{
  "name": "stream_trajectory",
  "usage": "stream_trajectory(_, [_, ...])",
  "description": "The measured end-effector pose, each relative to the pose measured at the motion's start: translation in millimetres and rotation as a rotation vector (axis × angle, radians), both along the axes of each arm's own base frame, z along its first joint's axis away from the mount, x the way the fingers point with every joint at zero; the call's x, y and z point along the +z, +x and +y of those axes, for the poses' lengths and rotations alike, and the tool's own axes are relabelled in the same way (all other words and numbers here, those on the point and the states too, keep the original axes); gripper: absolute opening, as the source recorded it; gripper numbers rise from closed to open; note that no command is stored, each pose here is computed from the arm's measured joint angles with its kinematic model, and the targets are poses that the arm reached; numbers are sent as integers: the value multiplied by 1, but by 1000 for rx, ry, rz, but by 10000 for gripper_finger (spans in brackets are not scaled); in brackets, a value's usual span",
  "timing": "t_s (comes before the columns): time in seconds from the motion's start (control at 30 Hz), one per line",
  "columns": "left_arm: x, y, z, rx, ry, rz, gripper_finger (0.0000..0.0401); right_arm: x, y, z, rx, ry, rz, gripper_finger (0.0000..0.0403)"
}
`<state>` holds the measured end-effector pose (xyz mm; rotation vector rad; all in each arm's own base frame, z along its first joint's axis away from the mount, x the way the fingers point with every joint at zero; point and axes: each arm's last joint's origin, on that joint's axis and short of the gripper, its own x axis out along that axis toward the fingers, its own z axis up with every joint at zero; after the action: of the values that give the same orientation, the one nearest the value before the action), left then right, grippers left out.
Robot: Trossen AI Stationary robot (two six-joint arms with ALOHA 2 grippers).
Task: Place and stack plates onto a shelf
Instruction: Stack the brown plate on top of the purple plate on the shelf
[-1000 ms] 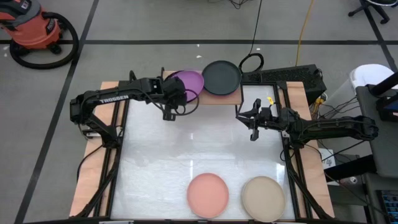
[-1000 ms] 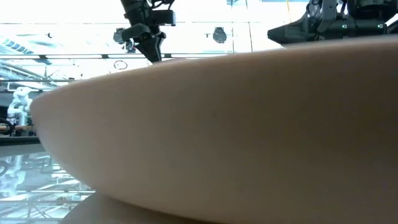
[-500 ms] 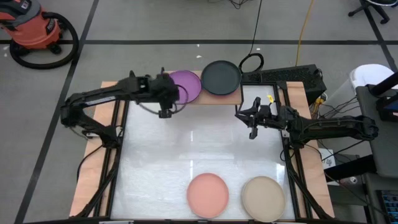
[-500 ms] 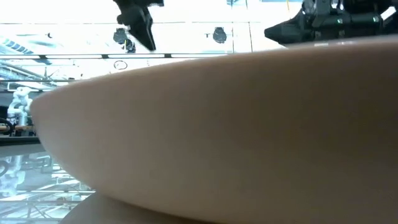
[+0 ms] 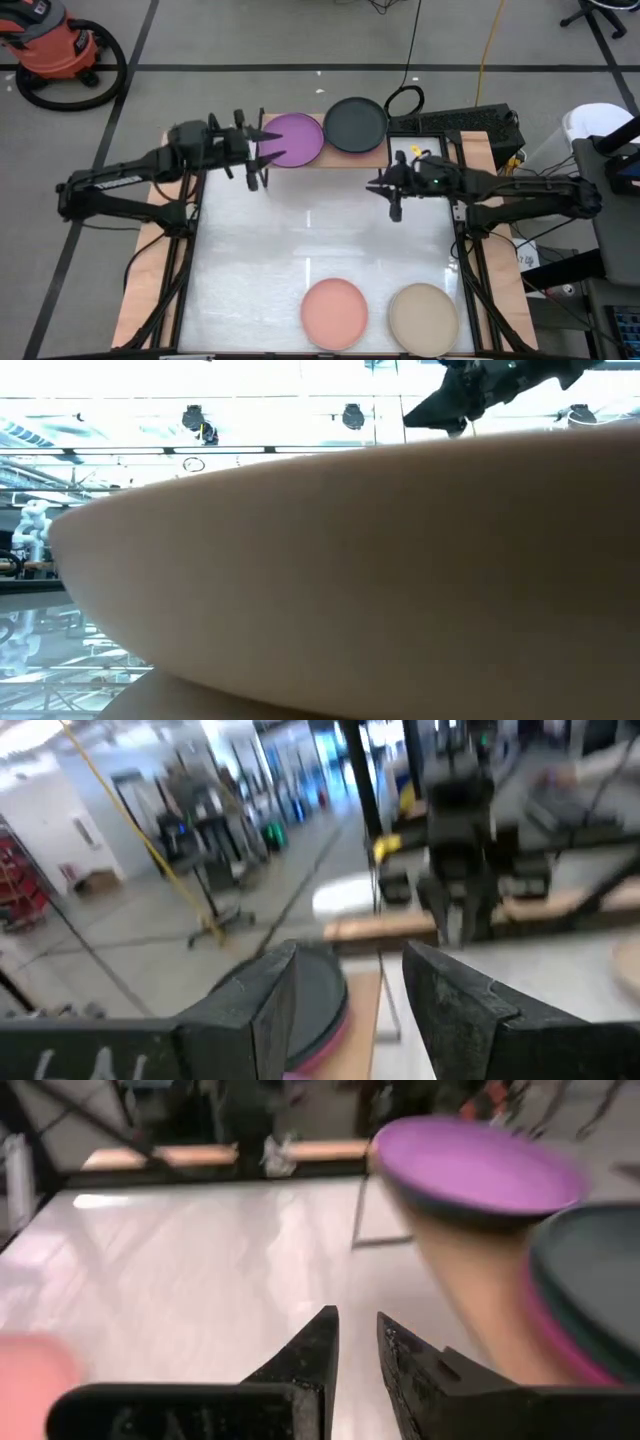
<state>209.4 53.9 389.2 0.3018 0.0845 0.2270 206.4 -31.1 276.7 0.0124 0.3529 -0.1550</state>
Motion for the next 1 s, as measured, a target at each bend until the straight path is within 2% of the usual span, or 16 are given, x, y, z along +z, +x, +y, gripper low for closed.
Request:
stream_trajectory(0.13, [-29, 4, -1, -41, -45, -136, 186, -4, 7, 1, 73, 60, 107, 59])
stream_trajectory(0.3, [-52, 8, -1, -71, -57, -229, 186, -13, 9, 4, 113, 136, 183, 59])
stream_trajectory(0.63, [-79, 28, 4, -67, -66, -189, 186, 2, 17, 16, 125, 104, 218, 59])
stream_trajectory(0.8, [-85, 34, 5, -65, -67, -168, 186, -10, 17, 20, 108, 136, 329, 59])
stream_trajectory(1.0, [-85, 34, 5, -64, -62, -169, 186, -26, 22, 38, 159, 185, 445, 59])
